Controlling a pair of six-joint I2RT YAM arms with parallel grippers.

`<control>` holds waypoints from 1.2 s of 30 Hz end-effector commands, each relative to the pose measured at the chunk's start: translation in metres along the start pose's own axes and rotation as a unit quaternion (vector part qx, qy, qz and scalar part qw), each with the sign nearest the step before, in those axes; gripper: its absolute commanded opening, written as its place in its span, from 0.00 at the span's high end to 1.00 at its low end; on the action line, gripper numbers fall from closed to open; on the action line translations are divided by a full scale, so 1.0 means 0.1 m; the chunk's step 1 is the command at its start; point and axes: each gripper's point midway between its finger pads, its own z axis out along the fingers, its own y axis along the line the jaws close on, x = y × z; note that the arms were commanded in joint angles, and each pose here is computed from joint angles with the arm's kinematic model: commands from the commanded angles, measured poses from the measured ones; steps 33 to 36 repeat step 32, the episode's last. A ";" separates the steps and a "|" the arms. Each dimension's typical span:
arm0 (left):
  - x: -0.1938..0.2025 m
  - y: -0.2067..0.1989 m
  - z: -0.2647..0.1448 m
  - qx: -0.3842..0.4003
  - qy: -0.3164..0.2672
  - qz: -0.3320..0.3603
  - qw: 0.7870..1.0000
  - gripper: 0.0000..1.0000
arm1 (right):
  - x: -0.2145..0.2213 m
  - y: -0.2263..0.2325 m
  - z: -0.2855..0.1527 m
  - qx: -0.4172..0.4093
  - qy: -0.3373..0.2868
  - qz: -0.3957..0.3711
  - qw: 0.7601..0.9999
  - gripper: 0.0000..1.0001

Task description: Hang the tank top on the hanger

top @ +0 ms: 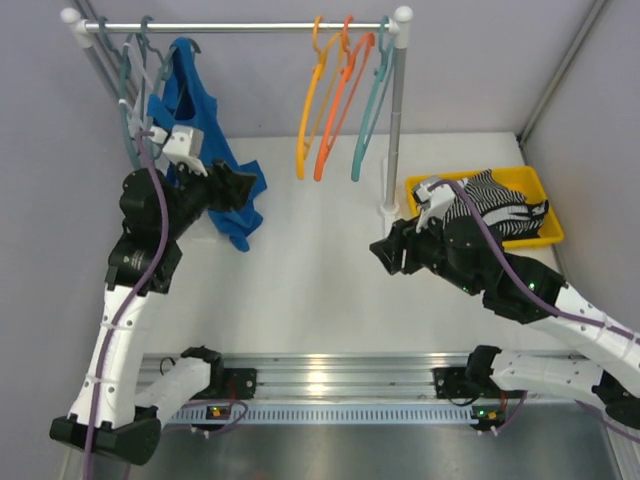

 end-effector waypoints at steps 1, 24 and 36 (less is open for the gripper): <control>0.10 -0.29 -0.11 0.032 -0.022 -0.012 0.999 0.35 | 0.03 -0.19 -0.08 0.037 -0.015 0.023 0.999 0.49; 2.28 -0.65 -0.43 0.051 0.175 -0.038 0.983 0.35 | 1.25 -1.07 -0.32 0.197 -0.001 0.148 0.969 0.37; 2.20 -0.64 -0.49 0.054 0.157 -0.040 0.985 0.34 | 1.15 -1.13 -0.35 0.220 -0.007 0.139 0.965 0.36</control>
